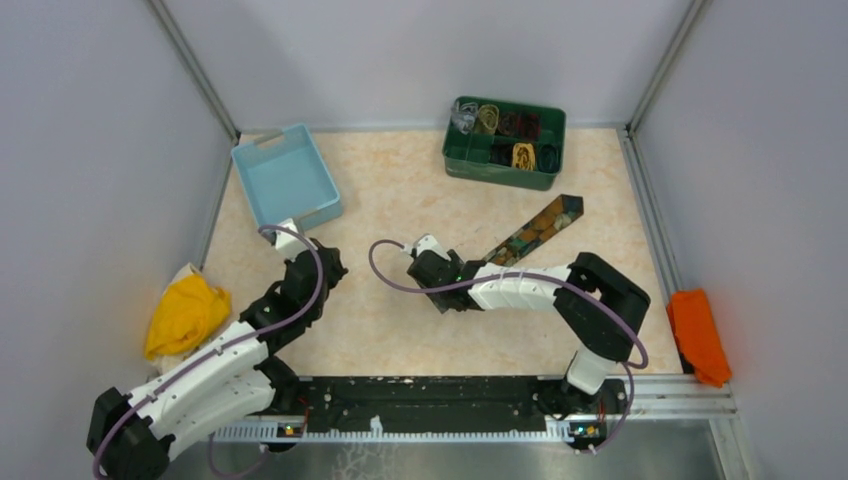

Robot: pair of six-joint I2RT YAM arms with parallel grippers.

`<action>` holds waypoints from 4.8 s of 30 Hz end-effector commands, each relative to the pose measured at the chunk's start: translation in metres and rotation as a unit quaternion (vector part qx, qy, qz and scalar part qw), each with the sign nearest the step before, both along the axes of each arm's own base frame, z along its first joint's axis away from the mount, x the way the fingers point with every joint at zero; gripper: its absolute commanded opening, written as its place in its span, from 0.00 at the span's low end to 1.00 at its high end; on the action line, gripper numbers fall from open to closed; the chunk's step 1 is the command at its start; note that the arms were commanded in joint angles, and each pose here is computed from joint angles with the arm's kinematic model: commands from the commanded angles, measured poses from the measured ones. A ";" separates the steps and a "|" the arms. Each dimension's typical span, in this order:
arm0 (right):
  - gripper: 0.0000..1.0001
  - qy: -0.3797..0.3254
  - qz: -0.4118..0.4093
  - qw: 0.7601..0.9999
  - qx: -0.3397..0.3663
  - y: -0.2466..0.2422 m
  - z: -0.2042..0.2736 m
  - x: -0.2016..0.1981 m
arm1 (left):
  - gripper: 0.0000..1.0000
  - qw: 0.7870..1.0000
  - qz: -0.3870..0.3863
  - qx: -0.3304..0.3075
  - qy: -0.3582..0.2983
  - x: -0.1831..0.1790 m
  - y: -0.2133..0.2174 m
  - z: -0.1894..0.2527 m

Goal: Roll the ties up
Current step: Roll the tie at the center of the board.

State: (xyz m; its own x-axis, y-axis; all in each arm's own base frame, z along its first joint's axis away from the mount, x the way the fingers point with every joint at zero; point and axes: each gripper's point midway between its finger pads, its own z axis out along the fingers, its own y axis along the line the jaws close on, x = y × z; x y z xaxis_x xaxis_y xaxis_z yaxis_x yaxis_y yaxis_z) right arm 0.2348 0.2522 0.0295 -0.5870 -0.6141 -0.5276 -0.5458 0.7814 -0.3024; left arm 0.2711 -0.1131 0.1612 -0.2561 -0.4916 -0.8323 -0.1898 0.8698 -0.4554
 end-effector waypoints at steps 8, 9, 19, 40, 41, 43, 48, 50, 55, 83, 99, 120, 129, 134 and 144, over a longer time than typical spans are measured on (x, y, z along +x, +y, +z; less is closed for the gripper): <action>0.44 0.041 -0.002 0.995 0.092 0.034 0.001 0.004 | 0.00 1.000 0.001 0.003 -0.014 0.008 0.002 0.016; 0.43 0.052 0.005 0.992 0.112 0.043 0.006 0.002 | 0.00 1.000 0.004 0.005 -0.014 0.008 0.005 0.018; 0.39 0.172 0.027 0.948 0.268 0.120 0.049 -0.021 | 0.00 0.999 0.003 0.017 -0.035 0.013 0.015 0.043; 0.35 0.287 -0.043 0.817 0.499 0.080 0.049 -0.027 | 0.00 0.987 -0.155 0.007 -0.030 0.032 -0.058 0.038; 0.35 0.287 -0.048 0.819 0.495 0.076 0.048 -0.025 | 0.00 0.987 -0.158 0.007 -0.030 0.033 -0.060 0.038; 0.35 0.287 -0.052 0.818 0.495 0.070 0.046 -0.022 | 0.00 0.986 -0.164 0.005 -0.030 0.034 -0.063 0.039; 0.33 0.296 -0.075 0.813 0.496 0.047 0.035 -0.008 | 0.00 0.985 -0.173 0.006 -0.026 0.038 -0.070 0.036; 0.32 0.299 -0.079 0.808 0.502 0.040 0.033 -0.004 | 0.00 0.984 -0.176 0.005 -0.024 0.040 -0.073 0.034; 0.30 0.303 -0.087 0.798 0.513 0.025 0.030 0.004 | 0.00 0.983 -0.185 0.006 -0.019 0.045 -0.081 0.031; 0.28 0.374 0.008 0.748 0.548 0.089 0.055 -0.017 | 0.00 0.984 -0.174 0.031 -0.028 0.048 -0.075 0.036; 0.27 0.357 -0.042 0.740 0.569 0.045 0.033 -0.008 | 0.00 0.980 -0.199 0.025 -0.015 0.055 -0.092 0.028; 0.57 0.257 -0.051 0.875 0.408 0.014 0.026 0.022 | 0.00 0.976 -0.217 0.024 -0.003 0.056 -0.103 0.017; 0.63 0.169 -0.084 0.916 0.354 -0.014 0.057 0.030 | 0.00 0.968 -0.250 0.028 -0.003 0.068 -0.123 0.002; 0.63 0.133 -0.093 0.931 0.327 -0.031 0.068 0.019 | 0.00 0.956 -0.292 0.028 0.029 0.090 -0.158 -0.023; 0.01 0.182 -0.084 0.927 0.317 -0.016 0.018 -0.034 | 0.00 0.910 -0.404 0.004 0.095 0.084 -0.208 -0.099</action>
